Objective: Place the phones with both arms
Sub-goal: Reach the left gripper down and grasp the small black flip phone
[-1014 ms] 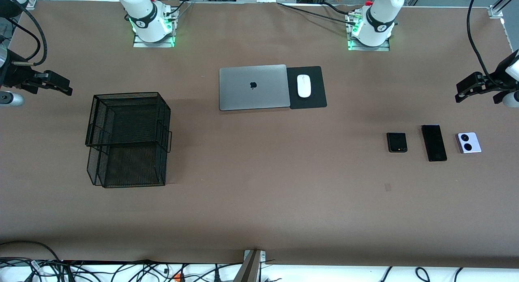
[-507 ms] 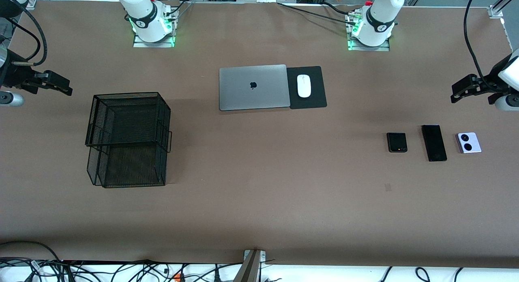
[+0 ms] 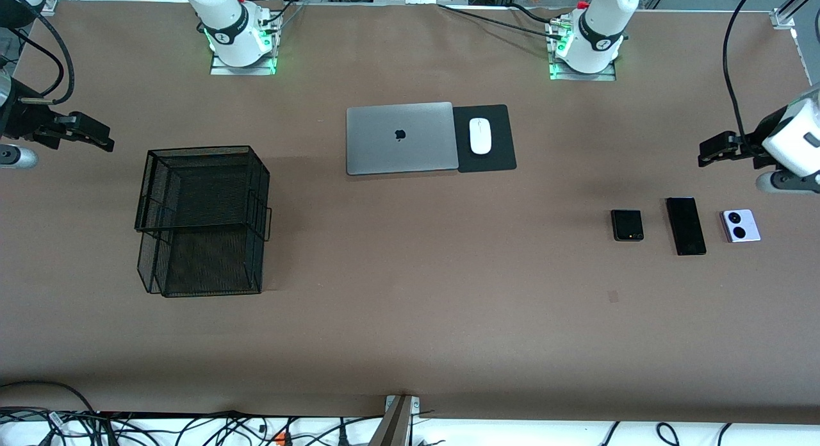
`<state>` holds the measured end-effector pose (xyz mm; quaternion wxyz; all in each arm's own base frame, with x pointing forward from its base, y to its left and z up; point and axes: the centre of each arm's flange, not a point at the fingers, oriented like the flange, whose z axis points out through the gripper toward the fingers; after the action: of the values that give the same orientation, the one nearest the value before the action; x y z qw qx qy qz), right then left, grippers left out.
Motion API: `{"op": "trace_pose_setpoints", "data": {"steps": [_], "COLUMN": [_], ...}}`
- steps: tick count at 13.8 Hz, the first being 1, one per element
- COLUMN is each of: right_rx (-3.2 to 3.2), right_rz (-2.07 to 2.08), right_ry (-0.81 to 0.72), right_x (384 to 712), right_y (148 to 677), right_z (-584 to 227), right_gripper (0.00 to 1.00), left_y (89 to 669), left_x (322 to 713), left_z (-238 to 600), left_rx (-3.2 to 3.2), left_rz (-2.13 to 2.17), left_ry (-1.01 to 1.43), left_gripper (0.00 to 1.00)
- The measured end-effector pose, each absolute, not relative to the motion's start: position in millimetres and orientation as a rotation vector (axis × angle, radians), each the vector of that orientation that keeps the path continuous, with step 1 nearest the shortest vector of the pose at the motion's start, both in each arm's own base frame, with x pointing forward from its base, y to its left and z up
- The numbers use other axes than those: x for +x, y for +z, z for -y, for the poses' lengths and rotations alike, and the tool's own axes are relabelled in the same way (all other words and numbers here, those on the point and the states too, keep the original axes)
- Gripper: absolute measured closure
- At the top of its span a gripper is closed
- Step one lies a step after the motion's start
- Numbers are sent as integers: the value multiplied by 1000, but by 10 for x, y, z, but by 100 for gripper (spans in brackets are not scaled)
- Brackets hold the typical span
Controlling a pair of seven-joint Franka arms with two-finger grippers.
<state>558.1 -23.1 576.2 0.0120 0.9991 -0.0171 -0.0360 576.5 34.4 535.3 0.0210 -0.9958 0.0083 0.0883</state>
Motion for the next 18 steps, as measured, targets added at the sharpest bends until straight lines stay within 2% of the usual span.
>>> {"op": "trace_pose_setpoints", "data": {"steps": [4, 9, 14, 18], "right_rx": [3115, 3115, 3115, 3115], "right_rz": [53, 53, 52, 52], "right_ry": [-112, -111, -111, -111], "right_x": [5582, 5582, 5583, 5583], "right_y": [5762, 5763, 5763, 5762], "right_z": [230, 229, 229, 228], "right_gripper": [0, 0, 0, 0], "left_y": [4473, 3403, 2618, 2086], "left_x": [5998, 5957, 5883, 5875], "left_z": [-390, -391, -400, -488], "left_rx": [-3068, -3081, -3084, -3081], "left_rz": [-24, -48, -61, -47], "left_ry": [425, 266, 116, 128], "left_gripper": [0, 0, 0, 0]}}
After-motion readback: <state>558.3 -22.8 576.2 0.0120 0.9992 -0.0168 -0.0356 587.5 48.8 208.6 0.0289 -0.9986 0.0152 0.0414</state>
